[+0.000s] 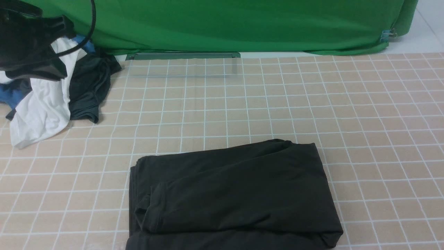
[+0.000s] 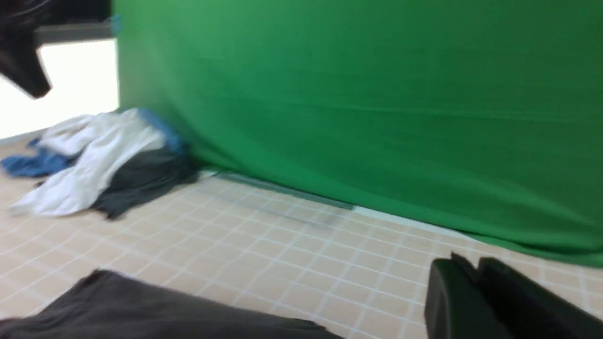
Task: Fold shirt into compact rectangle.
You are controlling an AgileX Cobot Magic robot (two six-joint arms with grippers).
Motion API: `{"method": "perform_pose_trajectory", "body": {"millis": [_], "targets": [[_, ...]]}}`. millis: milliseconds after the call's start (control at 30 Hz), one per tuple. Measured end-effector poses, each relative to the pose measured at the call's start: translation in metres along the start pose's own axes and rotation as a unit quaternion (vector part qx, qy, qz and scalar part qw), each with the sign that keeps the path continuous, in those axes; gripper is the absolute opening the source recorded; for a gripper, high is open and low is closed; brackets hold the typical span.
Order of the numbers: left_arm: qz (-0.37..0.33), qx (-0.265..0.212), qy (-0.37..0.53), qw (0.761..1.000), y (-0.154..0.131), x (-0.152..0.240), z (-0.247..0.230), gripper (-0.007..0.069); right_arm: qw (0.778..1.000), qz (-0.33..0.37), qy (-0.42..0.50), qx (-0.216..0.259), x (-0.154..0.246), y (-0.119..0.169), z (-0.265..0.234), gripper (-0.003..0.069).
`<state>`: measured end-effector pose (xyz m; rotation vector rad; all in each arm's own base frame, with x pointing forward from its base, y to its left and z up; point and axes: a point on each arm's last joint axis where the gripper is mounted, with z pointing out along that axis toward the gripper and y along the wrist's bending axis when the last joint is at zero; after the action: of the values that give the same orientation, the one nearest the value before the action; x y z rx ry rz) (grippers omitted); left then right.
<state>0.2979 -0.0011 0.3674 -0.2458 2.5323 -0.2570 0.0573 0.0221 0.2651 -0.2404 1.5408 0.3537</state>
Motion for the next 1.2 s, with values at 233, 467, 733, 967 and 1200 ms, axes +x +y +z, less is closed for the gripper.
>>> {"method": "perform_pose_trajectory", "body": {"millis": [233,467,733,967,1200], "targets": [[0.005,0.001,-0.009,1.0,0.0,-0.002,0.0,0.0016,0.993,0.013,0.019,0.115,0.05,-0.016,-0.007,0.0101],[0.032,0.0,-0.009,0.999,0.0,-0.002,0.0,0.0016,0.986,0.018,0.044,0.158,0.068,-0.022,-0.008,0.012],[0.061,-0.003,0.029,0.998,0.001,0.006,-0.001,0.0016,0.977,0.024,0.061,0.204,0.072,-0.027,-0.012,0.0137],[0.074,0.007,0.014,0.997,-0.003,0.014,-0.03,0.0016,0.976,0.024,0.061,0.206,0.072,-0.027,-0.012,0.0158],[0.073,0.047,-0.008,0.996,-0.013,0.031,-0.069,0.0016,0.976,0.024,0.065,0.206,0.073,-0.027,-0.012,0.0172]]}}
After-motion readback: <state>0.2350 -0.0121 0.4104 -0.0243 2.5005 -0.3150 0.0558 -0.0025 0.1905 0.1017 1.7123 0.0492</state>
